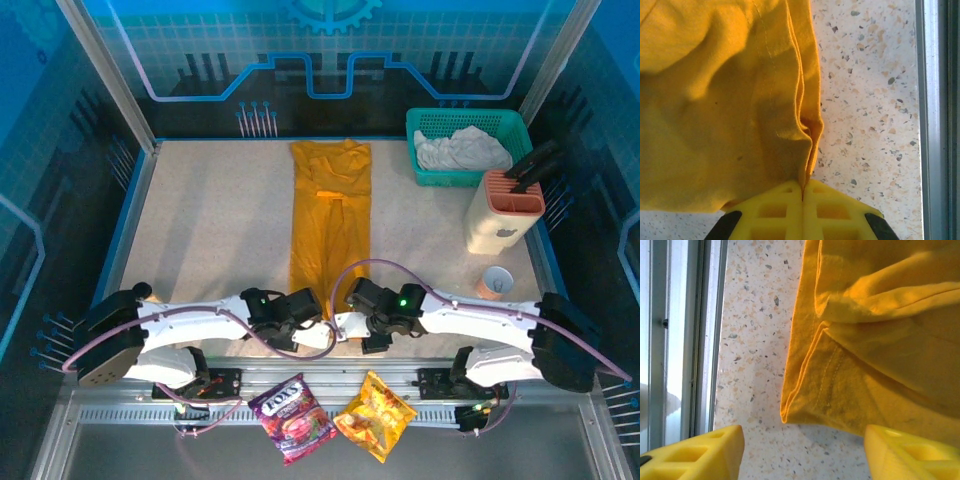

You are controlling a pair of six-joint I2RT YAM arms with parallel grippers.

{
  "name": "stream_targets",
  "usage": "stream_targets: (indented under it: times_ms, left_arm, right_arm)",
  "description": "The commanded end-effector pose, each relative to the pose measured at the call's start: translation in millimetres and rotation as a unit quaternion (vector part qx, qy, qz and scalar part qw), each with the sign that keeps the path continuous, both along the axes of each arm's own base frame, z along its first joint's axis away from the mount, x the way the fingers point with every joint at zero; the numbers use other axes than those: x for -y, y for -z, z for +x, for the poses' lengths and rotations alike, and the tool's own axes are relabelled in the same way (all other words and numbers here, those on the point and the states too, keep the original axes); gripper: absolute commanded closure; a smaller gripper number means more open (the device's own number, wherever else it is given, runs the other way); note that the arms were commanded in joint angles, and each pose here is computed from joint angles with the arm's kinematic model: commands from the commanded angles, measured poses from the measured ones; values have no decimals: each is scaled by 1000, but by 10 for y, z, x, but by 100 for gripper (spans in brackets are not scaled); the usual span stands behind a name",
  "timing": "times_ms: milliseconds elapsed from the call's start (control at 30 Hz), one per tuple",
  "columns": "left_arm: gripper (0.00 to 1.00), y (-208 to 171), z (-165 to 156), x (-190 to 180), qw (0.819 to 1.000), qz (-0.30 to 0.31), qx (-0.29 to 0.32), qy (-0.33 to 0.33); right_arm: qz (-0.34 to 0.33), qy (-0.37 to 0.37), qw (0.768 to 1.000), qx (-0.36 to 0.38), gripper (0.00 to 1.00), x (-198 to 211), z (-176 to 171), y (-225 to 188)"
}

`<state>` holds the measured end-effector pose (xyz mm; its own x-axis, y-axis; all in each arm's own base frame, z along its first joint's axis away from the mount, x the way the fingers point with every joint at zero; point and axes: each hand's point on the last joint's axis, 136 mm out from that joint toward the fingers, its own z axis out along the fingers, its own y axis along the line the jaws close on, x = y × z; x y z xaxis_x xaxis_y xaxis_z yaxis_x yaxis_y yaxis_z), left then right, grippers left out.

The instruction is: Fold and stack the t-shirts

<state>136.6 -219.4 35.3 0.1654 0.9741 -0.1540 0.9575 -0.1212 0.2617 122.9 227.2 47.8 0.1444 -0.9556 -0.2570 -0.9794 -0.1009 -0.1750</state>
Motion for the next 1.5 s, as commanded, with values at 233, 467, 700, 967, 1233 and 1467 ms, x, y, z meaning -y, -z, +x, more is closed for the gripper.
stream_targets:
  times_ms: [233,467,700,967,1233,1467]
  left_arm:
    - [100,-93,-12,-36,999,-21,24,-21]
    - [100,-58,-31,-12,999,-28,23,-27]
    - [100,-13,-37,9,999,-29,20,-34]
    - [100,-79,-119,28,997,-46,6,-60]
    - [100,-442,-84,17,987,-90,22,-128]
    - [100,-1184,557,103,957,-180,123,-192]
  right_arm:
    - [14,0,1000,-20,39,-222,49,128]
    - [2,1,999,-37,44,-311,67,308]
    - [-20,10,999,-38,65,-306,114,444]
    - [-20,13,999,-28,100,-239,116,317]
    - [24,26,999,15,100,-108,145,-140]
    - [141,153,975,78,100,-72,739,-749]
